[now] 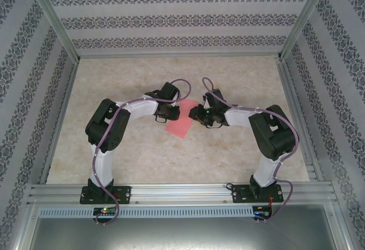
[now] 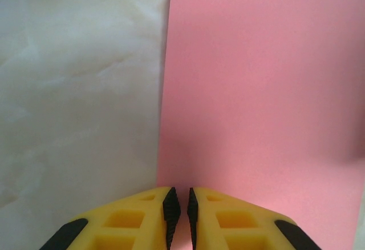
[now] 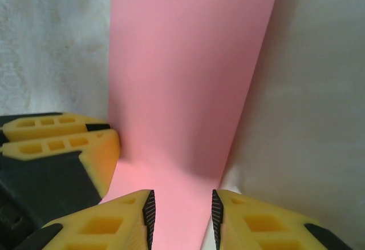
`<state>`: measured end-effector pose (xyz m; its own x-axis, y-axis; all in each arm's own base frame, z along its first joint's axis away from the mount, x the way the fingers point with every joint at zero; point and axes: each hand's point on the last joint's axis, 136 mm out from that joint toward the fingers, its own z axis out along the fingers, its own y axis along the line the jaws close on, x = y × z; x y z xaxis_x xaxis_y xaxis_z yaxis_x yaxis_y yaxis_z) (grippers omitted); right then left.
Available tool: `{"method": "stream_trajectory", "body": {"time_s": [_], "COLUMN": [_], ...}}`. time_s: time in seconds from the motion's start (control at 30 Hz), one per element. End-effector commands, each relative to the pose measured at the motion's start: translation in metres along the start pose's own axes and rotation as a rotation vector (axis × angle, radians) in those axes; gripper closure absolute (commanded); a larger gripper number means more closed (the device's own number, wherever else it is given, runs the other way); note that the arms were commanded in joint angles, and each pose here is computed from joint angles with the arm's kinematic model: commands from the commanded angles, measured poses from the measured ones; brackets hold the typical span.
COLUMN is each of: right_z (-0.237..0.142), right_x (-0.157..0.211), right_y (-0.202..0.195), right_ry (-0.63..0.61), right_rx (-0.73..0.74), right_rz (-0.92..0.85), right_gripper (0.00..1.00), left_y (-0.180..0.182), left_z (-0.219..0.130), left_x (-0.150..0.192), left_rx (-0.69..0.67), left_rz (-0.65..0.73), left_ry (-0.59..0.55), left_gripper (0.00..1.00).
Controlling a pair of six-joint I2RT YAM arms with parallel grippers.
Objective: Fold a paper plane with a square sheet of paper (pick it up from the middle)
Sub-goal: Fold the square sheet of paper in half at the center of the table, then pick up the paper from the center of the table.
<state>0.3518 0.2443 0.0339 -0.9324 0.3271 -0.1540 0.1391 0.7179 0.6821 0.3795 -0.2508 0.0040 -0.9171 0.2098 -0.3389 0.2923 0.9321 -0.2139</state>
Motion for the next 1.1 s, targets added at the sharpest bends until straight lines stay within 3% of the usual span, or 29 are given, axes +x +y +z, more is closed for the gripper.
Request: {"method": "stream_trajectory", "body": {"time_s": [0.0,0.4,1.07], "right_z": [0.005,0.0,0.017], "right_x": [-0.011,-0.013,-0.024], "right_y": [-0.003,-0.017,0.015], "right_ry": [-0.011,-0.019,-0.016], "right_rx": [0.028,0.138,-0.026], "right_rz": [-0.005,-0.014,-0.003], "right_gripper": [0.65,0.62,0.62], "left_y": [0.046,0.048,0.048], "left_z": [0.042,0.044,0.045], "left_x": [0.123,0.128,0.135], "left_rx": [-0.133,-0.137,-0.128], "left_rz": [-0.057,-0.054,-0.054], "left_ry": [0.399,0.406,0.414], "left_gripper": [0.78,0.78,0.79]}}
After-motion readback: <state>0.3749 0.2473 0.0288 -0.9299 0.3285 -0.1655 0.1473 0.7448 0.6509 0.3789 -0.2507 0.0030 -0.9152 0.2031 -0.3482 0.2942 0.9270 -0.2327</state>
